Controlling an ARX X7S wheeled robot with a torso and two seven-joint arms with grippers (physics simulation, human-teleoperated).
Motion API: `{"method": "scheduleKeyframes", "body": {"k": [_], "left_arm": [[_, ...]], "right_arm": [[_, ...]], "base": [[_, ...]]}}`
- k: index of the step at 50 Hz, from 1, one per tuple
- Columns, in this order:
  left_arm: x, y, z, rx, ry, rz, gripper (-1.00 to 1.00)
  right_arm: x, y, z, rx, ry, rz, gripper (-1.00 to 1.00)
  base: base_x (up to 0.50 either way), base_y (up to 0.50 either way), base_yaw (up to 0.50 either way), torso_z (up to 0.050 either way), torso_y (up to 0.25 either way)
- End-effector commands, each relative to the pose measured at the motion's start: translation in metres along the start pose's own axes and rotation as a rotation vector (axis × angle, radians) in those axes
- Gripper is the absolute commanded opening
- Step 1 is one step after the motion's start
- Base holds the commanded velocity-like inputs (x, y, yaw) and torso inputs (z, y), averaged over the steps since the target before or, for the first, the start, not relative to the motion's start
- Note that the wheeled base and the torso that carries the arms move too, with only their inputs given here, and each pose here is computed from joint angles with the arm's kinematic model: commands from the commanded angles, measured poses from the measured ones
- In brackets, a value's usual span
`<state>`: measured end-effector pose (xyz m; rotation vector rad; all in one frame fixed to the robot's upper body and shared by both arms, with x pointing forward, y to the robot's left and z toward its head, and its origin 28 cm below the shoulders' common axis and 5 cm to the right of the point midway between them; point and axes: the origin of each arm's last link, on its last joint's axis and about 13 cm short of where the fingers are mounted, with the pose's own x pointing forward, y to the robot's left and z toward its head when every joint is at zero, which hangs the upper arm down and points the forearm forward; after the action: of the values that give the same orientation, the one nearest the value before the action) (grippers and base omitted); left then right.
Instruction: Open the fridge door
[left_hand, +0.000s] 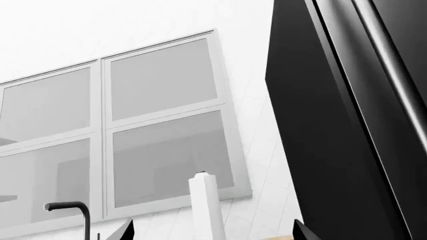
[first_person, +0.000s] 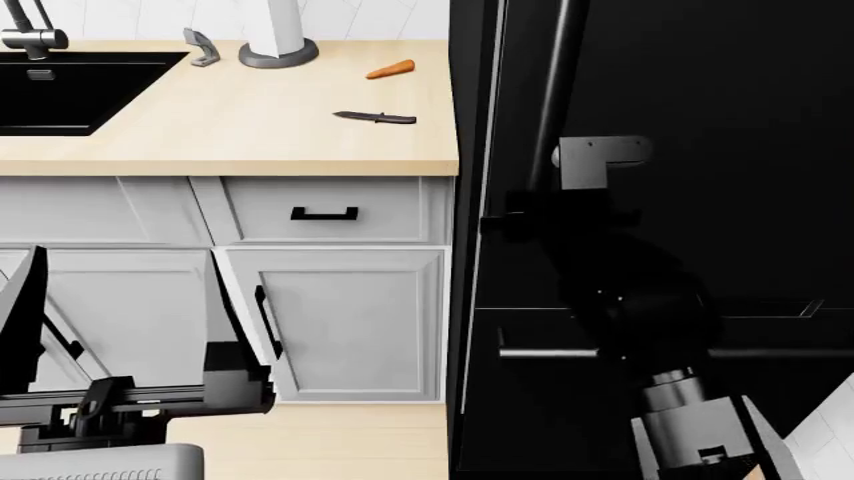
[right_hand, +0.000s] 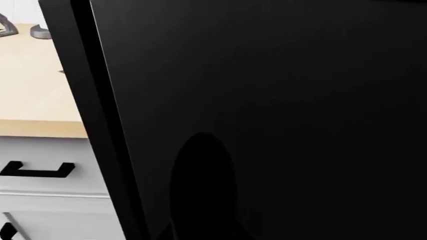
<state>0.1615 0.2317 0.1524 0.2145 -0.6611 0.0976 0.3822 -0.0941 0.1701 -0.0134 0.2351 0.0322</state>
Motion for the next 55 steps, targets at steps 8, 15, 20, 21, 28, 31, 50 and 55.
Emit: {"method": "scheduleKeyframes", "body": {"k": [8,15,20,21,28,31,50,55], "left_arm": [[0.000,0.000,0.000,0.000,0.000,0.001,1.00],[0.000,0.000,0.000,0.000,0.000,0.002,1.00],[0.000,-0.001,-0.001,-0.001,0.001,0.001,1.00],[0.000,-0.001,-0.001,-0.002,0.002,0.001,1.00],[0.000,0.000,-0.001,-0.002,0.002,0.003,1.00],[-0.001,0.000,-0.001,-0.002,0.003,0.003,1.00],[0.000,0.000,-0.002,0.000,0.003,0.006,1.00],[0.000,0.000,-0.002,-0.001,0.003,0.005,1.00]], "right_arm": [[0.001,-0.006,-0.005,-0.007,0.000,-0.020,-1.00],[-0.012,-0.013,-0.007,0.005,-0.028,-0.017,-1.00],[-0.031,-0.015,-0.014,0.020,-0.052,0.005,-1.00],[-0.034,-0.016,-0.014,0.023,-0.056,0.010,-1.00],[-0.060,-0.017,-0.014,0.047,-0.100,0.053,-1.00],[-0.070,-0.019,-0.015,0.046,-0.122,0.084,-1.00],[-0.119,-0.042,-0.030,0.101,-0.201,0.139,-1.00],[-0.133,-0.048,-0.036,0.145,-0.208,0.123,-1.00]], "base": [[0.00,0.00,0.00,0.000,0.000],[0.00,0.00,0.00,0.000,0.000],[0.00,0.00,0.00,0.000,0.000],[0.00,0.00,0.00,0.000,0.000],[0.00,0.00,0.00,0.000,0.000],[0.00,0.00,0.00,0.000,0.000],[0.00,0.00,0.00,0.000,0.001],[0.00,0.00,0.00,0.000,0.004]]}}
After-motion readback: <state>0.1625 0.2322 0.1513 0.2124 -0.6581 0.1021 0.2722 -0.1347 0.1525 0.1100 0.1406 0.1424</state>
